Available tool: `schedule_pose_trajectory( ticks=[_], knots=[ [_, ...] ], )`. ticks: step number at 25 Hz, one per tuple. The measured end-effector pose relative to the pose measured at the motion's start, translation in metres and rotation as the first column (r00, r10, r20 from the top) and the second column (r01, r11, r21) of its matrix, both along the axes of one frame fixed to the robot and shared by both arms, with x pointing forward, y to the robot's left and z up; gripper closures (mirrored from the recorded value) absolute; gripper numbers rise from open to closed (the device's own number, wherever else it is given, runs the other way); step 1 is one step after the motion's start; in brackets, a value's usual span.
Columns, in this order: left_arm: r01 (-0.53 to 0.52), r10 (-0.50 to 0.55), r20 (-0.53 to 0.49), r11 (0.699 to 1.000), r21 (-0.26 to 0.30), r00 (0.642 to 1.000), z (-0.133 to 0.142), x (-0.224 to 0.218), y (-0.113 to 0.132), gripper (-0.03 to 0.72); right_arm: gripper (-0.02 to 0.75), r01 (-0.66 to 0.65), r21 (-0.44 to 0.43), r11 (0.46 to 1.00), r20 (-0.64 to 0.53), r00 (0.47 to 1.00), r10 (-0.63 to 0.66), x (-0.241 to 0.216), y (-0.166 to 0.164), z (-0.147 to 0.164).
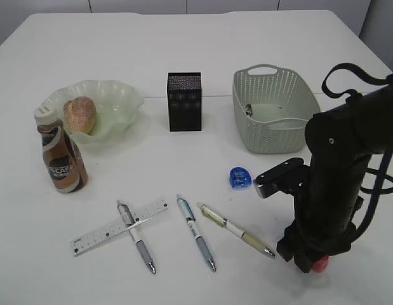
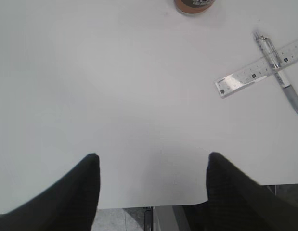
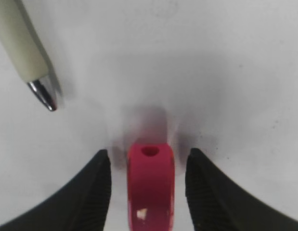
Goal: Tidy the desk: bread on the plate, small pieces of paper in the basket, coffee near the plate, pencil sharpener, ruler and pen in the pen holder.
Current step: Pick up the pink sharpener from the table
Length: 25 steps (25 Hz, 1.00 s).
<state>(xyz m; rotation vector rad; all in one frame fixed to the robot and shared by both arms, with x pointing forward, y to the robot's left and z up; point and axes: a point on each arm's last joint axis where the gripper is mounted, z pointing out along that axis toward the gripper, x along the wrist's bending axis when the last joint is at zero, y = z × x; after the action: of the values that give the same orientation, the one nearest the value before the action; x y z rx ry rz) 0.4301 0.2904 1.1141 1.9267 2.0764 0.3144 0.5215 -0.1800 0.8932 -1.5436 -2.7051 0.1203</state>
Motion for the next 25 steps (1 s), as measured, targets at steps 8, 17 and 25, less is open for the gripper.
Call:
schedule_pose_trajectory(
  ticks=[8, 17, 25],
  knots=[
    [0.0, 0.0, 0.0, 1.0, 0.0, 1.0, 0.0, 0.0, 0.0, 0.197, 0.551, 0.0, 0.0, 1.0, 0.0, 1.0, 0.0, 0.0, 0.0, 0.0],
    [0.0, 0.0, 0.0, 1.0, 0.004, 1.0, 0.0, 0.0, 0.0, 0.202, 0.557, 0.015, -0.033, 0.999, -0.062, 0.998, -0.017, 0.007, 0.003, 0.018],
    [0.0, 0.0, 0.0, 1.0, 0.004, 1.0, 0.0, 0.0, 0.0, 0.209, 0.557, 0.138, -0.038, 0.99, -0.065, 0.988, -0.141, 0.03, 0.014, 0.061]
  ],
)
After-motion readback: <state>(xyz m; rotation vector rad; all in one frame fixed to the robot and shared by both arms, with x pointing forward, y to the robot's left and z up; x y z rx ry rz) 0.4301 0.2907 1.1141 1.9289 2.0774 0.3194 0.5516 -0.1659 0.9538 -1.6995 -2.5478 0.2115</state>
